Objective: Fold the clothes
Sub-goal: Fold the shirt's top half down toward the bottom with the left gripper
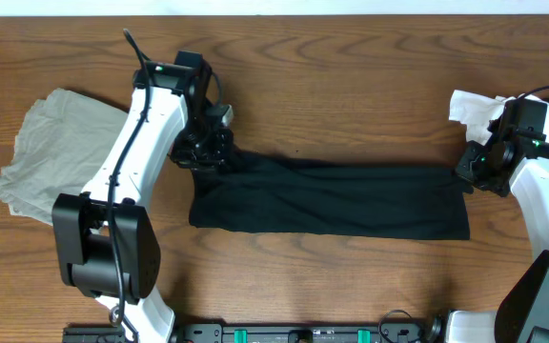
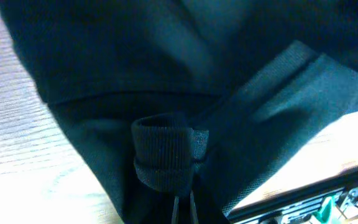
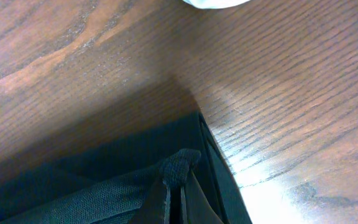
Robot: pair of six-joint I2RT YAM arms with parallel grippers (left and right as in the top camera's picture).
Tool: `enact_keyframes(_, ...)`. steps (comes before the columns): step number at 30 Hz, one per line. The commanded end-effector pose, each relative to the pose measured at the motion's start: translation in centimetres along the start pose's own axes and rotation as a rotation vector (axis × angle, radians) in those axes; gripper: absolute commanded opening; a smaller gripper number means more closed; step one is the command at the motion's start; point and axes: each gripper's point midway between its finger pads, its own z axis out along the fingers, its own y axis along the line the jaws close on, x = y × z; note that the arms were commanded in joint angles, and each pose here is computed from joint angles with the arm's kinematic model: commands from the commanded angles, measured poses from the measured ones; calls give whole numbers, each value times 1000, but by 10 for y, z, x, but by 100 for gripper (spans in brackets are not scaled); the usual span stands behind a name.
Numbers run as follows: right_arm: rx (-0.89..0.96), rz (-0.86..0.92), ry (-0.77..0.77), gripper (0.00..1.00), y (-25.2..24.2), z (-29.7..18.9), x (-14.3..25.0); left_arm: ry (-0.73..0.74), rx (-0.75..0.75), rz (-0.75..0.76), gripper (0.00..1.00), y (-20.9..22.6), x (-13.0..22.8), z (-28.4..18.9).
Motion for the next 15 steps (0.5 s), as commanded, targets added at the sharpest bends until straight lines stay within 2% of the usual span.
enact_keyframes(1, 23, 3, -17, 1, -3, -4, -1, 35, 8, 11, 6, -10, 18, 1)
enact_keyframes(11, 23, 3, -18, 3, -2, -4, -1, 206, -135, -50, 6, 17, 62, 31)
enact_keyframes(15, 23, 3, -18, 2, -2, -4, -1, 219, -138, -52, 11, 18, 65, 33)
